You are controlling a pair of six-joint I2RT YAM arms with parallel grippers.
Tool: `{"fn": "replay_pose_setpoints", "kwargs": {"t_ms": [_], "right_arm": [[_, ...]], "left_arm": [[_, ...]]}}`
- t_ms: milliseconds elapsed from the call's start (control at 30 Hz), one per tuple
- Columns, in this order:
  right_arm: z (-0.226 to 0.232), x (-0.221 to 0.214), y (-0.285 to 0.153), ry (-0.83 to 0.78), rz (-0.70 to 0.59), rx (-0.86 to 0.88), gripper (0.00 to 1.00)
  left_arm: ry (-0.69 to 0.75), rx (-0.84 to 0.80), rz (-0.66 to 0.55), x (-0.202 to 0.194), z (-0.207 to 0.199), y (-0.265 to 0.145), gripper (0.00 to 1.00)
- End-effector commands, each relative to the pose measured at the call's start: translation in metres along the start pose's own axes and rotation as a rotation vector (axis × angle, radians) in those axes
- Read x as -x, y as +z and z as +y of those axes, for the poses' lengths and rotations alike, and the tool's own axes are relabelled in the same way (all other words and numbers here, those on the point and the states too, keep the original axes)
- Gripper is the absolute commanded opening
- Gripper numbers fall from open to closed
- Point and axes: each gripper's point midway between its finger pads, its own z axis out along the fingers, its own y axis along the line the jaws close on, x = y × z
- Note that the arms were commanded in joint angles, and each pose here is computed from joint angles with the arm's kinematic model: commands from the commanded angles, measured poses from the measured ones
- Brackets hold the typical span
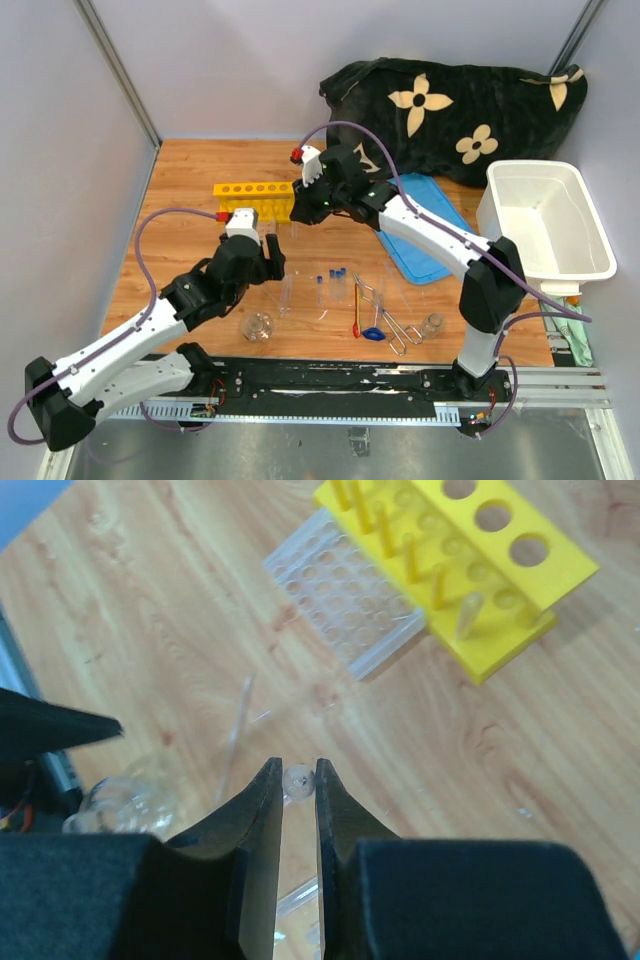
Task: Organize the chemistry lab equipment
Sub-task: Pick up the test tube at the center of the board.
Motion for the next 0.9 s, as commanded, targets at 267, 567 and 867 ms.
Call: {"fn": "replay_pose_setpoints", "kwargs": {"t_ms": [267,567,867], "right_arm": [[-0.037,0.052,0.057,-0.181,-0.147,-0.125,0.01],[-0.050,0.074,0.098,-0.242,-0.207,-0.139,0.01],[-0.057,0.076,0.125,-0.248,-0.188,-0.129,0.01]], "left_arm": [[-0.053,0.081,0.127,0.016,0.039,0.045,0.70],[-0.068,0.133,0.092,0.028,0.061,0.044,0.64],[-0.120,0.147,0.113,0.018,0.086,0.037,0.65]]}}
